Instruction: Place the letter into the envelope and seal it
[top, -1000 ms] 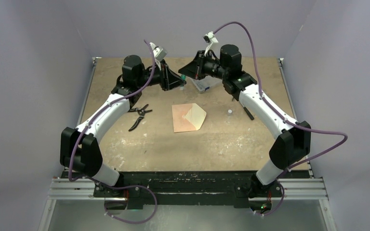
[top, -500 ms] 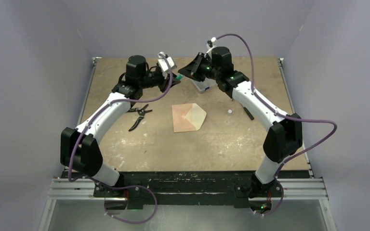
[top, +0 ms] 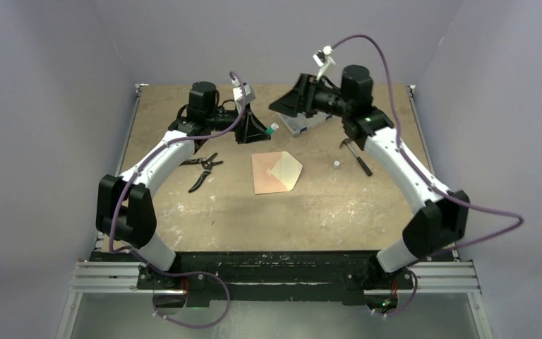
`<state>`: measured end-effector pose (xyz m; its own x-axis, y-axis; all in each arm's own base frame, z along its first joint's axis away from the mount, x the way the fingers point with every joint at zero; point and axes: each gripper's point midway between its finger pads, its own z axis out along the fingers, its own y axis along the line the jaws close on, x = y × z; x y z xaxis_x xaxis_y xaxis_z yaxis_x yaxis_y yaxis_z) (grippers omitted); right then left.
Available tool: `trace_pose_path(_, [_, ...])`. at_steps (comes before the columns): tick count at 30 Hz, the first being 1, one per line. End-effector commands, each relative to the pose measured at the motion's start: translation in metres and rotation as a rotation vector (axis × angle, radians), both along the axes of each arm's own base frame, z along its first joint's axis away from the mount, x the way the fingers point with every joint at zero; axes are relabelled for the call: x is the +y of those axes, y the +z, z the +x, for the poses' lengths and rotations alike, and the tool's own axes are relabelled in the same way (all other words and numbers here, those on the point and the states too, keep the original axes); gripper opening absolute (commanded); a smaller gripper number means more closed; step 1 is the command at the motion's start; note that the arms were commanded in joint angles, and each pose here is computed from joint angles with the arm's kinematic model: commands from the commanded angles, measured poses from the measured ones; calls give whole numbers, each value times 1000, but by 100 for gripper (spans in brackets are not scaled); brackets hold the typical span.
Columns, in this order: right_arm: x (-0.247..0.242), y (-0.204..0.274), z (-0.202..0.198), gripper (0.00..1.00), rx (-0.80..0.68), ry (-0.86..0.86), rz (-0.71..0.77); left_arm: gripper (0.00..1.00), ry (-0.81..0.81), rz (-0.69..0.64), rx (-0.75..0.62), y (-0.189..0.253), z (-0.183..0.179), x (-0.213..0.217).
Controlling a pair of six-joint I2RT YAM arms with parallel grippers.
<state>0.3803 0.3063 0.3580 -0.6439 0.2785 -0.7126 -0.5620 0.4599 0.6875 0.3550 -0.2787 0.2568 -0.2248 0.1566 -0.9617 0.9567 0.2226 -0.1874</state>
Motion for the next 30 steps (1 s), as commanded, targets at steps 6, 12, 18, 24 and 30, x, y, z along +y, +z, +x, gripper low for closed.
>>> trace_pose_path(6, [-36, -22, -65, 82, -269, 310, -143, 0, -243, -160, 155, 46, -49, -11])
trace_pose_path(12, [-31, -45, -61, 69, -244, 364, -190, 0, -291, -161, 130, 47, -61, -9])
trace_pose_path(18, [-15, -52, -58, 49, -222, 401, -191, 0, -307, -161, 130, 45, -60, -10])
trace_pose_path(24, [-8, -29, -58, 54, -236, 374, -84, 0, -299, -143, 99, 39, -59, -8])
trace_pose_path(30, [-11, -27, -73, 73, -295, 438, -103, 0, -251, -123, 124, 28, -52, -5])
